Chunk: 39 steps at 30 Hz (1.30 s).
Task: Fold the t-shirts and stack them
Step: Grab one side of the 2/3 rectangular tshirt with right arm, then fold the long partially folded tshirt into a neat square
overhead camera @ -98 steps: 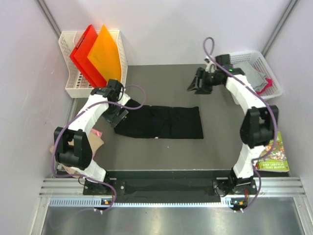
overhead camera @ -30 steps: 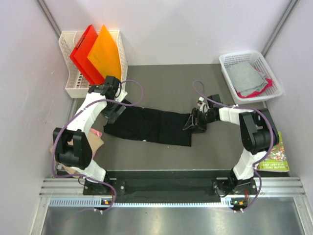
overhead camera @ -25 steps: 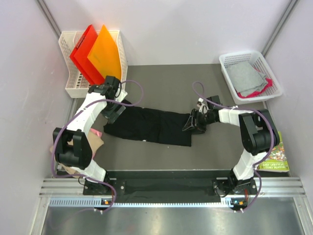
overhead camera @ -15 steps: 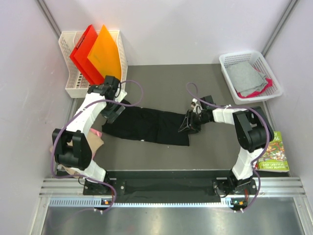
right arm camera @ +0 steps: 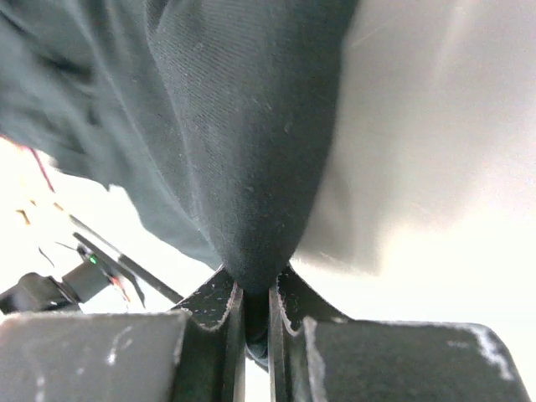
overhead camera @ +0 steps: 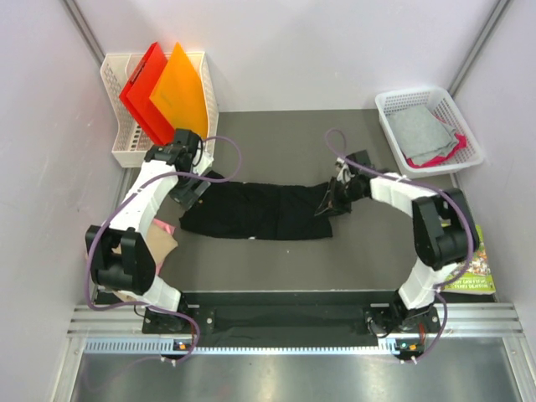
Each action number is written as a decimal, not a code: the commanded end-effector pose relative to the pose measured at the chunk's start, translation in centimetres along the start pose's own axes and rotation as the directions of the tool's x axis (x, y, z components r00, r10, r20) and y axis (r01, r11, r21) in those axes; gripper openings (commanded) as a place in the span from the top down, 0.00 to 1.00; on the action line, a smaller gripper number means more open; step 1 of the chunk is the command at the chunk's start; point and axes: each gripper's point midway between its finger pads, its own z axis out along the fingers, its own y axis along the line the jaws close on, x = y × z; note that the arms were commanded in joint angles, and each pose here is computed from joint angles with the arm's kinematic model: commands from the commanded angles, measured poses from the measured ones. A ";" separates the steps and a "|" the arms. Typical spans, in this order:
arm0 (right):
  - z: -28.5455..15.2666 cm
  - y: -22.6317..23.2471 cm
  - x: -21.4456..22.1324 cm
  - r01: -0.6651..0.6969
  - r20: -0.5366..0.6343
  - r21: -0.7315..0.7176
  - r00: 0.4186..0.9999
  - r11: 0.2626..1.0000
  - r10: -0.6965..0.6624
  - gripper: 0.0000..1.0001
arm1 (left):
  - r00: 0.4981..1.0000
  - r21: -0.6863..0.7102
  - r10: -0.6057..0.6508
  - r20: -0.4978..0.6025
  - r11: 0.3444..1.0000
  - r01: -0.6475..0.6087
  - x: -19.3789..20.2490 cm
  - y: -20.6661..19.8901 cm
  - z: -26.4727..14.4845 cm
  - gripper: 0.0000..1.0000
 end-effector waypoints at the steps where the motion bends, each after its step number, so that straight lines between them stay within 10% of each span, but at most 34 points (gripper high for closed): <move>1: -8.0 -0.1 -4.3 0.015 0.172 0.103 0.985 0.995 -0.033 1.00 | 1.000 0.004 -0.015 0.026 1.000 0.015 -0.1 0.2 -0.6 0.01; 17: -15.3 -11.3 -4.1 -0.124 0.170 0.419 0.984 0.899 0.057 1.00 | 0.999 0.024 0.025 0.038 0.999 -0.026 -0.2 1.0 -2.9 0.01; 29: -14.9 0.5 -9.7 0.074 0.180 0.366 0.973 0.928 -0.148 1.00 | 0.998 0.010 0.039 0.040 0.999 -0.039 0.9 0.8 -3.2 0.01; 39: -2.5 10.1 -9.2 0.296 -0.023 0.337 0.952 0.894 -0.306 1.00 | 0.997 -0.033 0.055 0.050 0.998 -0.053 3.1 1.3 -3.7 0.01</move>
